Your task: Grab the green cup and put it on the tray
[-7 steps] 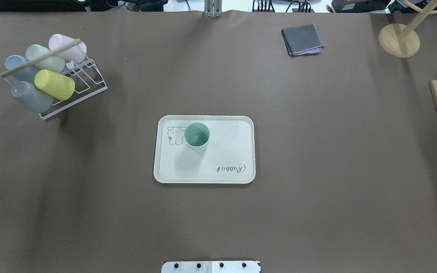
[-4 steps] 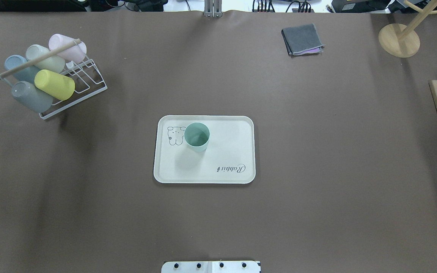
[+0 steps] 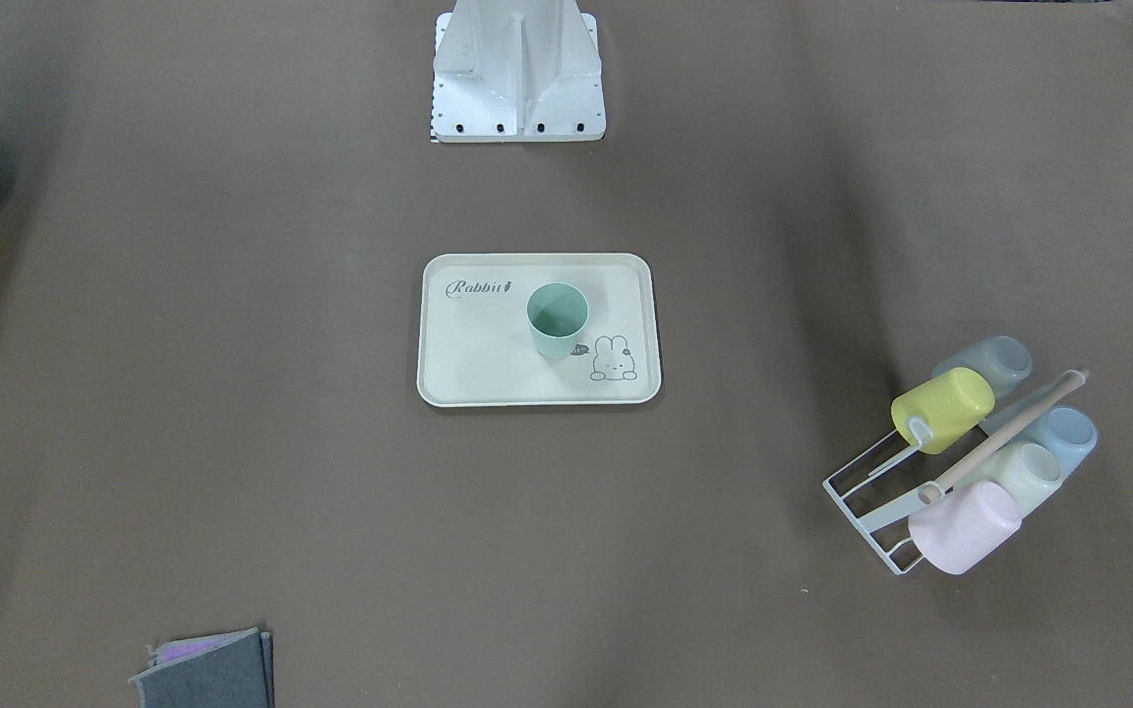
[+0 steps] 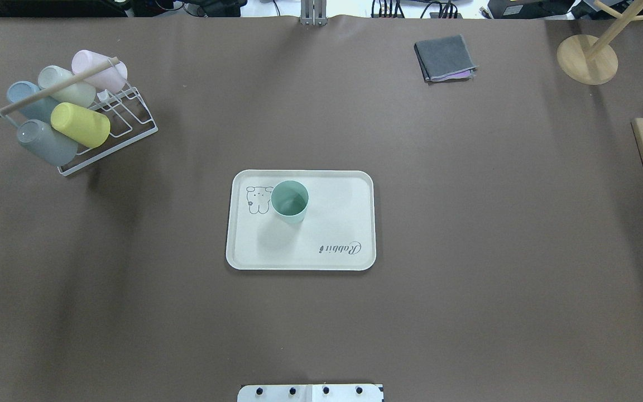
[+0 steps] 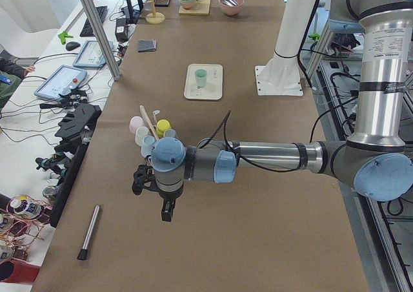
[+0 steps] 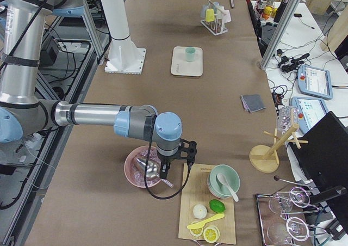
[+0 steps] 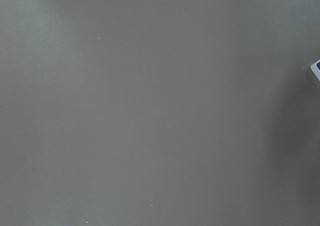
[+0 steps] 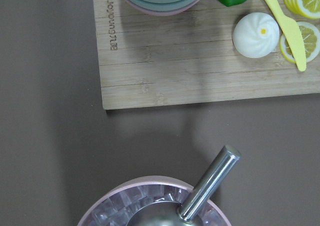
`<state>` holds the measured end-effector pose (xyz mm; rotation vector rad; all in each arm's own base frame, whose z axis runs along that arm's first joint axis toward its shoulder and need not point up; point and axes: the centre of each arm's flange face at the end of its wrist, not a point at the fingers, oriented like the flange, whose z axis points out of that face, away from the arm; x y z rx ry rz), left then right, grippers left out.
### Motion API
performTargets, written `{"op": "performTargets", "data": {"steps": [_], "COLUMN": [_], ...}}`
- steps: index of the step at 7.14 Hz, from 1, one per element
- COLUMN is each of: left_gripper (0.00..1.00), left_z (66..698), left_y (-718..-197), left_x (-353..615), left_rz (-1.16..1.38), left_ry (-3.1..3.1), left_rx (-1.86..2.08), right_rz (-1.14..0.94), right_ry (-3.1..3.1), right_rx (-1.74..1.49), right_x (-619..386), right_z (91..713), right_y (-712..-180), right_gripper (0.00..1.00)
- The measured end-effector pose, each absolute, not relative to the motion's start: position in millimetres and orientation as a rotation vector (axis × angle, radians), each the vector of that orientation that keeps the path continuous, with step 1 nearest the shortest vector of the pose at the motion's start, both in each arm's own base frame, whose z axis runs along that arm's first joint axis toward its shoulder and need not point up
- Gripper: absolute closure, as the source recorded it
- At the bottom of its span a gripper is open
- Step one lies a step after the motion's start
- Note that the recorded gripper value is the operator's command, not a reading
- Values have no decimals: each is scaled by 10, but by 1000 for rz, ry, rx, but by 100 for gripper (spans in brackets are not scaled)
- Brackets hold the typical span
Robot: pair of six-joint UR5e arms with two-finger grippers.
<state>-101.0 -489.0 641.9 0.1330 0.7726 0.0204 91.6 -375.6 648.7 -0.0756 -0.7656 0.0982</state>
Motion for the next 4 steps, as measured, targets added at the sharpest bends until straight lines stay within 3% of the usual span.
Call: {"op": "performTargets", "data": {"steps": [4], "left_gripper": [1], "left_z": [6449], "left_y": [-4867], "left_x": [-1006], "left_rz": [20], "left_ry": [773], "left_rx": [128], "right_rz": [98], "right_ry": [-766], "right_rx": [-76], "right_x": [916], "right_z": [6488], "right_y": [-3754], "right_gripper": [0]}}
